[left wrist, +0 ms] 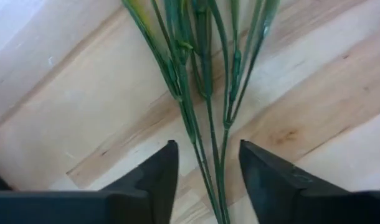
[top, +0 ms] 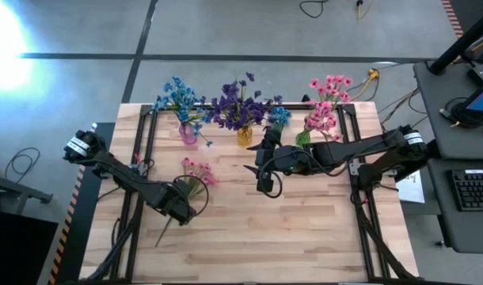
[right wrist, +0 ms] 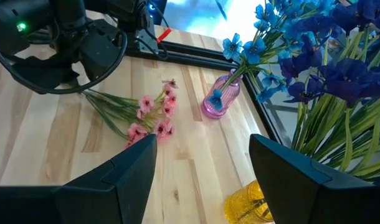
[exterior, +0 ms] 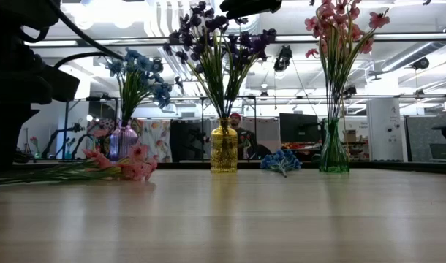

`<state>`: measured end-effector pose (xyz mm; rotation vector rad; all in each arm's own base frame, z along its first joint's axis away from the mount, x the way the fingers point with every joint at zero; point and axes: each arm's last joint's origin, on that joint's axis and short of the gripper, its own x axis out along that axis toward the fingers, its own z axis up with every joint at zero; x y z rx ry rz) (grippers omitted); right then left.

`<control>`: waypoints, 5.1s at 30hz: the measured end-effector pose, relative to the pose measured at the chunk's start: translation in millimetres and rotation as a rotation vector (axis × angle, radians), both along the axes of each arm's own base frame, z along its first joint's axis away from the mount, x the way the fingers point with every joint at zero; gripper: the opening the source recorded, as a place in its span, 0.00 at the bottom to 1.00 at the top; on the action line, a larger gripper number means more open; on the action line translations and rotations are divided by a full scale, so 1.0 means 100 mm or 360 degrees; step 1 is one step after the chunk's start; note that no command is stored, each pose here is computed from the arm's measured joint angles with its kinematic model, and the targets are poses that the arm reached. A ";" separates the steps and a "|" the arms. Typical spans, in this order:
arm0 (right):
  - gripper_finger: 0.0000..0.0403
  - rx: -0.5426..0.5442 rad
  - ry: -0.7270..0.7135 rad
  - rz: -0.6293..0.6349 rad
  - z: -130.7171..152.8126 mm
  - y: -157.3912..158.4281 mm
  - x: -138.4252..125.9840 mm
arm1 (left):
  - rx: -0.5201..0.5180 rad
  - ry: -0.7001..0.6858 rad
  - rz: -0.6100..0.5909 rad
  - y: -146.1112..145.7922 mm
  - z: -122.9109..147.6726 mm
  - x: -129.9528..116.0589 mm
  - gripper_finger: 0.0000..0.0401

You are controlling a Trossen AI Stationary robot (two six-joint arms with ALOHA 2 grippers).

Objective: Sort flowers into vase by color
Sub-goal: Put the pink flowers into the green vase

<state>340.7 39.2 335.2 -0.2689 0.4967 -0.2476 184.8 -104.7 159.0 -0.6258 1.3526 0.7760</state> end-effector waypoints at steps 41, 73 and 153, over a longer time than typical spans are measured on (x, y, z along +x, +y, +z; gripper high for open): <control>0.61 0.0186 0.0247 0.0114 0.52 0.35 -0.53 | 0.0179 -0.0232 -0.0046 0.11 -0.10 0.09 0.00; 0.61 0.0454 0.0152 0.0057 0.07 1.66 -1.25 | 0.0899 -0.1820 -0.1671 -0.57 1.47 0.60 0.00; 0.03 0.0213 -0.0916 -0.0217 1.11 0.43 -1.30 | 0.0832 -0.1255 -0.1036 -0.12 1.06 0.12 0.53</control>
